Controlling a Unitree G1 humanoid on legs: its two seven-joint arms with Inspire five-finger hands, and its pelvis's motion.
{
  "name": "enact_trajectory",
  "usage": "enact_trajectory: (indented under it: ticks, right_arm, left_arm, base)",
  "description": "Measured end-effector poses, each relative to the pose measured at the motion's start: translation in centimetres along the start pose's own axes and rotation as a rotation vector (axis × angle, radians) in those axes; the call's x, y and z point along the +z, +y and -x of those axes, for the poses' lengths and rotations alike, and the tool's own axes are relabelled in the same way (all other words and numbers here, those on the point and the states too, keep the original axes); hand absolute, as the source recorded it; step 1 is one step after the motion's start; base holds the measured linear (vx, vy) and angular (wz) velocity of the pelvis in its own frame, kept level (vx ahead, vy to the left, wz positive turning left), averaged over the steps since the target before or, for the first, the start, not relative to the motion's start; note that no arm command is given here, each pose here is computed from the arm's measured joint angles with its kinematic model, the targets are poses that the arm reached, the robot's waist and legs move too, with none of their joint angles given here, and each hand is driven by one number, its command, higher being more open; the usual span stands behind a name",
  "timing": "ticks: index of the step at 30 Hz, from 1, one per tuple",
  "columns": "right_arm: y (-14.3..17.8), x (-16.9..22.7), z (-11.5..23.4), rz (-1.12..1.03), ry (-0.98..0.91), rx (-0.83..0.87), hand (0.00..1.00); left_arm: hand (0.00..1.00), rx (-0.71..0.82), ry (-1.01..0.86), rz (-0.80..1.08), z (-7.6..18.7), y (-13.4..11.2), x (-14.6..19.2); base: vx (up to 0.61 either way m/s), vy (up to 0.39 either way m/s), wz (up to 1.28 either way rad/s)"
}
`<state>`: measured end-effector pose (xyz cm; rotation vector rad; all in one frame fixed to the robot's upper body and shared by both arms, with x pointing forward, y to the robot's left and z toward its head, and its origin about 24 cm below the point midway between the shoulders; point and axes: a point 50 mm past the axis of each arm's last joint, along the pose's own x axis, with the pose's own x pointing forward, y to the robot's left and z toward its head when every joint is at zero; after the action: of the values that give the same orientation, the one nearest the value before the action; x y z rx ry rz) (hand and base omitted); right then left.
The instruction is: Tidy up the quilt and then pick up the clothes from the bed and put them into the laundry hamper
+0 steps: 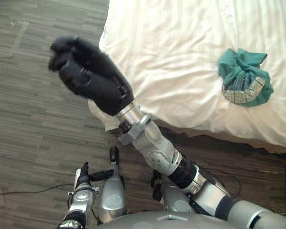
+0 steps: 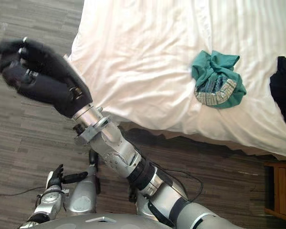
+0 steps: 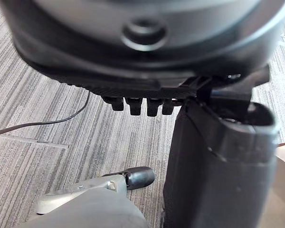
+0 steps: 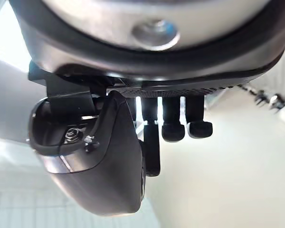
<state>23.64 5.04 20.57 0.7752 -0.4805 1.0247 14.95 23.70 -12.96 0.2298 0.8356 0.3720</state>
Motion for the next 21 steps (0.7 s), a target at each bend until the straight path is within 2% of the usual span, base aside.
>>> enact_trajectory:
  ticks: [2, 6, 10, 13, 14, 17, 20, 21]
  right_arm:
    - [-0.8, 0.3, 0.1, -0.007, -0.012, -0.043, 0.00]
    - [-4.6, -0.1, 0.9, 0.039, 0.026, -0.218, 0.00]
    - [-10.0, 0.9, 2.1, 0.100, 0.024, -0.480, 0.00]
    - [-15.8, 3.8, 4.0, 0.220, 0.011, -0.758, 0.00]
    - [-16.7, 5.5, 3.8, 0.279, -0.016, -0.772, 0.00]
    - [-16.9, 7.4, 2.6, 0.327, -0.070, -0.769, 0.00]
    - [-18.0, 10.0, 4.8, 0.284, -0.220, -0.872, 0.00]
    - [-18.3, 11.4, 6.3, 0.221, -0.336, -0.919, 0.00]
  left_arm:
    - [1.00, 0.003, 0.005, -0.002, 0.0, 0.1, -0.2]
    - [1.00, 0.005, 0.008, 0.001, 0.0, 0.1, -0.1]
    - [1.00, -0.032, -0.039, 0.038, 0.0, -1.4, 1.5]
    - [1.00, -0.063, -0.078, 0.074, -0.1, -2.9, 2.9]
    - [1.00, -0.074, -0.095, 0.078, -0.1, -3.3, 3.5]
    - [1.00, -0.083, -0.104, 0.082, -0.1, -3.5, 3.7]
    - [1.00, -0.094, -0.120, 0.090, -0.1, -3.6, 4.1]
    - [1.00, -0.100, -0.119, 0.096, -0.1, -3.6, 4.1]
  base:
    - [0.02, -0.005, -0.10]
    - [-0.03, -0.006, -0.15]
    - [-0.07, -0.002, 0.07]
    - [-0.08, 0.014, 0.04]
    - [-0.09, 0.020, -0.02]
    - [-0.05, 0.027, -0.09]
    - [-0.02, 0.049, 0.05]
    - [0.00, 0.055, 0.06]
